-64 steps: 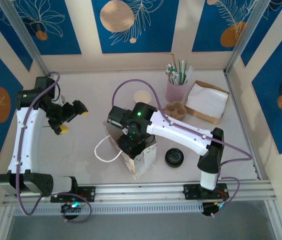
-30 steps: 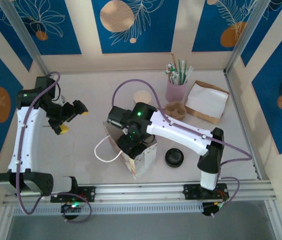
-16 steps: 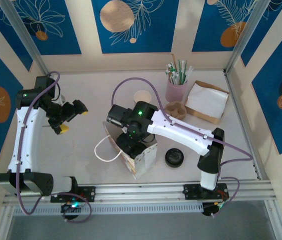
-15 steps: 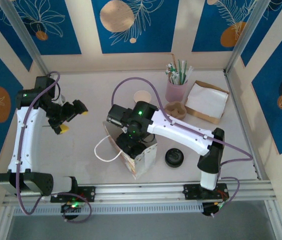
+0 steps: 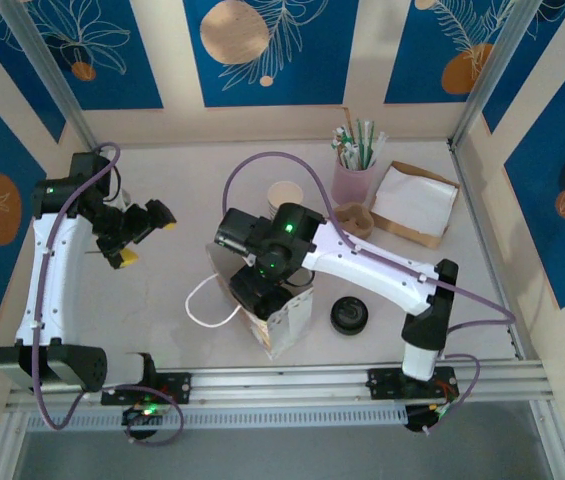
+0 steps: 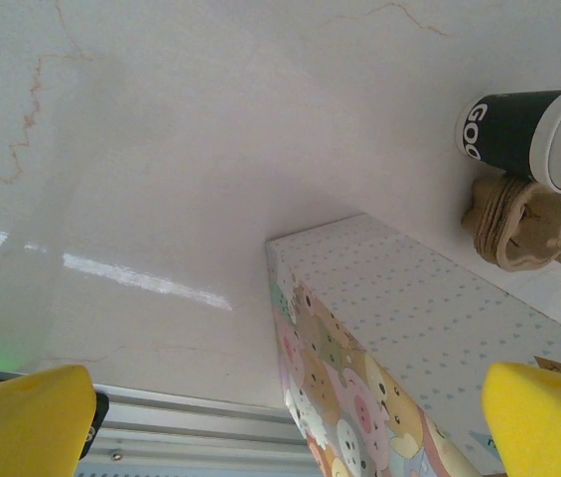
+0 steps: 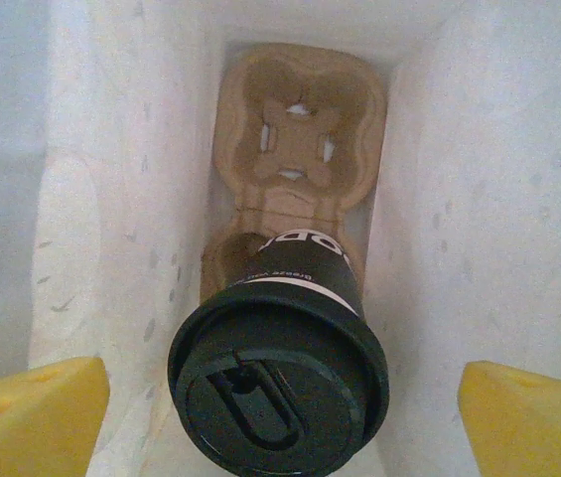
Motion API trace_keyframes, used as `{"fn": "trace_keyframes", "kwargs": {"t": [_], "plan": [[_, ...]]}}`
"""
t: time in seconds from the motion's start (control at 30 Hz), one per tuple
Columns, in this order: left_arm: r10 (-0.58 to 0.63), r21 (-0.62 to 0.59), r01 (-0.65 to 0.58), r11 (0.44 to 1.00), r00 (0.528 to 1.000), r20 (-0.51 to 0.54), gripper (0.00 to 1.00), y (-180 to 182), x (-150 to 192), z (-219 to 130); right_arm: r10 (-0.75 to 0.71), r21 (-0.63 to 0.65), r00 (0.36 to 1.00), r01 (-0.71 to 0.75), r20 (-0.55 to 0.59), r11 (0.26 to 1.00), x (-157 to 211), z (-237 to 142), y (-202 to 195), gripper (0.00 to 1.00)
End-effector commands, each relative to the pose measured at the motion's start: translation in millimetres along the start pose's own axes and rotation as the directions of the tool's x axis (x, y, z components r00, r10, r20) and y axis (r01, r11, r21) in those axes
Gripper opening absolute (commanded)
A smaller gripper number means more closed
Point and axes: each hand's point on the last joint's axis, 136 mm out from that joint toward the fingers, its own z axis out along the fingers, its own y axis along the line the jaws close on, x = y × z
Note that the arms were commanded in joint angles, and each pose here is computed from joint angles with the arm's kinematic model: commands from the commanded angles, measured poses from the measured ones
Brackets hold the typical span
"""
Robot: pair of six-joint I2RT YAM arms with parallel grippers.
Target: Pack the takeout coffee
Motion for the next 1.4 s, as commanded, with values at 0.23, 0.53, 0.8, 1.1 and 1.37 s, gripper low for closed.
{"fn": "trace_keyframes", "kwargs": {"t": [0.23,0.53,0.8,1.1,1.37], "plan": [[0.004,0.026,-0.005,1.000,1.000,0.030,1.00,-3,1,-14,0.001,-0.023,0.995,0.001,0.098,1.000,-5,-35,2,0.99],[0.009,0.038,-0.010,0.999,0.999,0.046,1.00,-7,-1,-18,0.034,-0.023,0.982,-0.030,0.186,0.999,-12,-58,-5,0.99],[0.016,0.077,-0.025,0.997,0.993,0.114,1.00,-16,-5,-35,0.090,-0.070,0.954,-0.073,0.284,0.995,-23,-84,-6,0.99],[0.023,0.211,-0.073,0.975,0.973,0.229,1.00,-40,-12,-59,0.194,-0.085,0.892,-0.174,0.408,0.981,-32,-121,-27,0.99],[0.025,0.289,-0.129,0.949,0.941,0.338,1.00,-61,-27,-84,0.376,-0.137,0.783,-0.357,0.496,0.924,-23,-151,-78,0.99]]}}
